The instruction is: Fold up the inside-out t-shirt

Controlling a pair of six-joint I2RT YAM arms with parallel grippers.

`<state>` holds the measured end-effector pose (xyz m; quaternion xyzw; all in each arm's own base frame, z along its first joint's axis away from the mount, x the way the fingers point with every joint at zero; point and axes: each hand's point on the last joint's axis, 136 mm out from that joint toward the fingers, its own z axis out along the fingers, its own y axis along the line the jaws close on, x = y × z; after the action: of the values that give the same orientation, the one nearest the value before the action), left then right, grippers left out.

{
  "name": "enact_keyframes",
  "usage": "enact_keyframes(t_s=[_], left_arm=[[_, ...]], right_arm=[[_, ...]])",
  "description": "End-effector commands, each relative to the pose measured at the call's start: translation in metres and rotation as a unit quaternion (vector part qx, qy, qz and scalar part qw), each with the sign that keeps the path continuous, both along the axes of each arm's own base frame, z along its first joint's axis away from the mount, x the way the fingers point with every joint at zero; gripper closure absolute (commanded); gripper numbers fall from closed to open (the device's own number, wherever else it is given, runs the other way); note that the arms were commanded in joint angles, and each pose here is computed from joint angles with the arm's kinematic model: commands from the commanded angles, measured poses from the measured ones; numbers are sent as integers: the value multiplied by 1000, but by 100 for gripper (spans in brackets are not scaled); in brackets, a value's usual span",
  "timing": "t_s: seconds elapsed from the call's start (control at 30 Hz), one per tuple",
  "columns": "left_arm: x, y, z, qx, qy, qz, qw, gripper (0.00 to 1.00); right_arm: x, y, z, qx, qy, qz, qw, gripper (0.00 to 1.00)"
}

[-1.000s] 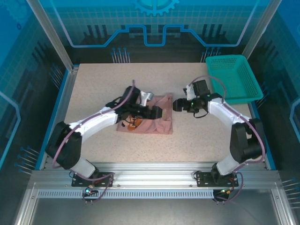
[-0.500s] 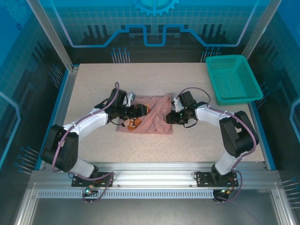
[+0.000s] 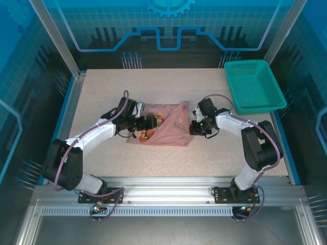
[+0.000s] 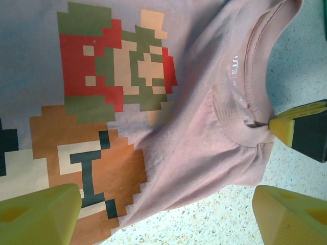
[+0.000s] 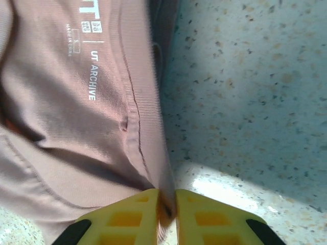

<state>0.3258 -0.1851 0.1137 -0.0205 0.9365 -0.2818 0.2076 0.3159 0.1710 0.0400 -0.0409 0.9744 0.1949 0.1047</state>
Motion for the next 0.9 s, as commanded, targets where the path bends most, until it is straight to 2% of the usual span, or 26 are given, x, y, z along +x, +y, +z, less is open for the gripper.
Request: enact_keyframes(t_s=[0.0,0.1,0.23,0.37,0.57,0.73,0.87], left_arm=[[1,10,-7,31,0,-1,1000,12],[9,18,-15,62,-3,9,998,12],[22,26,-27,99,1,21,995,12],[26,25,-35,105,9,22,994,13],[17,23,-45,95,16,13,995,14],[12,22,-51,93,14,8,995,14],[10,18,-56,86,16,-2,996,14]], right_arm=[[-1,-8,-1,-22,14,2,1000,75],[-1,-10,9,-26,4,7,1000,63],[12,0,40,-10,-54,19,998,57],[36,35,64,34,-112,45,992,59],[89,68,80,68,-149,52,985,62],[121,83,70,64,-140,52,987,63],[140,73,46,34,-118,33,992,64]])
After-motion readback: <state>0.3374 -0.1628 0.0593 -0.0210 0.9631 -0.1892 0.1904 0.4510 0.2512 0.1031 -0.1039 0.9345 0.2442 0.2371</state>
